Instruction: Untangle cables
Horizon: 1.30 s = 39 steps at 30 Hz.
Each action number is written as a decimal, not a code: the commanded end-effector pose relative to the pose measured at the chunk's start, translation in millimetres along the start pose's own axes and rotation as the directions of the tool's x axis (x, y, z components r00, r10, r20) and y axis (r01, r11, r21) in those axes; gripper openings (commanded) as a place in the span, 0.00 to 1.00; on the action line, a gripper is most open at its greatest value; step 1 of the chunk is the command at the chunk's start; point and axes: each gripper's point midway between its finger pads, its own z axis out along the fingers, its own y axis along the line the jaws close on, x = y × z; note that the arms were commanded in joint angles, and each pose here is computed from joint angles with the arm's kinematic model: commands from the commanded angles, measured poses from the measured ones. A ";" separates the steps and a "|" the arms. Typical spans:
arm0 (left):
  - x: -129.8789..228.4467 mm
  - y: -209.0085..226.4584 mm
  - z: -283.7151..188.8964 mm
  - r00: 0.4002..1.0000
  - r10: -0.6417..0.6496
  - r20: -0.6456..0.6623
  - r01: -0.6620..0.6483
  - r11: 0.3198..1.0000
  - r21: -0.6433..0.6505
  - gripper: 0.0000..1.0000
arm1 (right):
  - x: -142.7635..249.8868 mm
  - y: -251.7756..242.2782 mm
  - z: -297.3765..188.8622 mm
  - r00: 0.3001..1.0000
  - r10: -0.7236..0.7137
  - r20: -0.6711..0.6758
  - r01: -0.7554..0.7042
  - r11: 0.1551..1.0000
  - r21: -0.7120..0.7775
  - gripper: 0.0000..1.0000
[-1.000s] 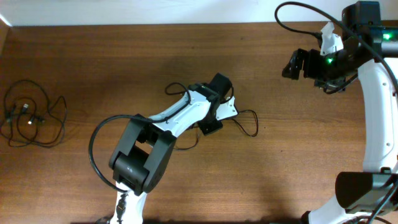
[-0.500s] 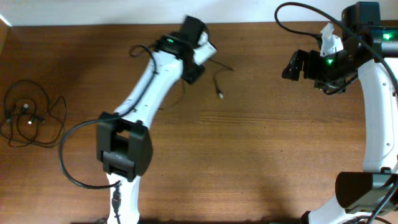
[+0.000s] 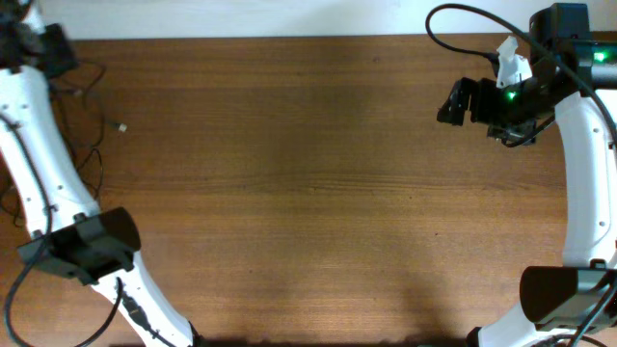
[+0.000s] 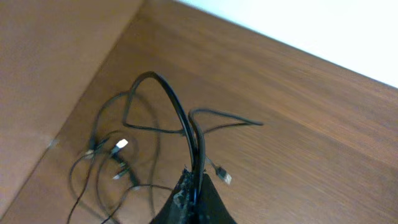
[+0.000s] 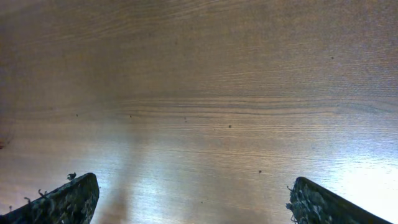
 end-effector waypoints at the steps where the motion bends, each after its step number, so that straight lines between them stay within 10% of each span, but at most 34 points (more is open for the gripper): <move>1: -0.5 59.4 -3.3 0.989 -0.146 0.017 0.147 0.986 -0.075 0.13 | -0.9 0.6 -5.0 1.000 -0.014 0.013 0.014 1.000 0.004 0.99; 6: 9.1 128.3 -4.6 0.963 -0.268 0.031 0.270 0.950 -0.159 0.28 | -0.4 0.5 -5.0 1.000 -0.014 0.011 0.014 1.000 0.004 0.99; 8: 10.6 133.8 -4.5 0.957 -0.289 0.031 0.290 0.946 -0.145 0.91 | -0.4 0.5 -5.0 1.000 -0.014 0.011 0.013 1.000 0.004 0.99; 9: 10.0 131.0 -4.1 0.956 -0.292 0.028 0.293 0.949 -0.120 0.99 | -0.4 0.5 -5.0 1.000 -0.014 0.011 0.013 1.000 0.004 0.99; 21: -0.2 44.2 -218.9 0.924 -0.263 0.278 0.166 0.930 0.328 0.99 | 0.4 0.4 -5.0 1.000 -0.013 0.008 0.013 1.000 0.004 0.99; 30: 46.4 -59.9 -229.6 0.967 0.130 0.220 -0.221 0.858 0.463 1.00 | 17.0 8.1 -17.0 0.991 -0.131 0.003 0.130 0.988 0.085 0.99; 39: 66.8 -120.7 -226.7 0.941 0.271 0.205 -0.339 0.758 0.557 0.99 | 47.4 31.5 -78.1 0.957 -0.247 0.154 0.223 0.962 0.158 0.99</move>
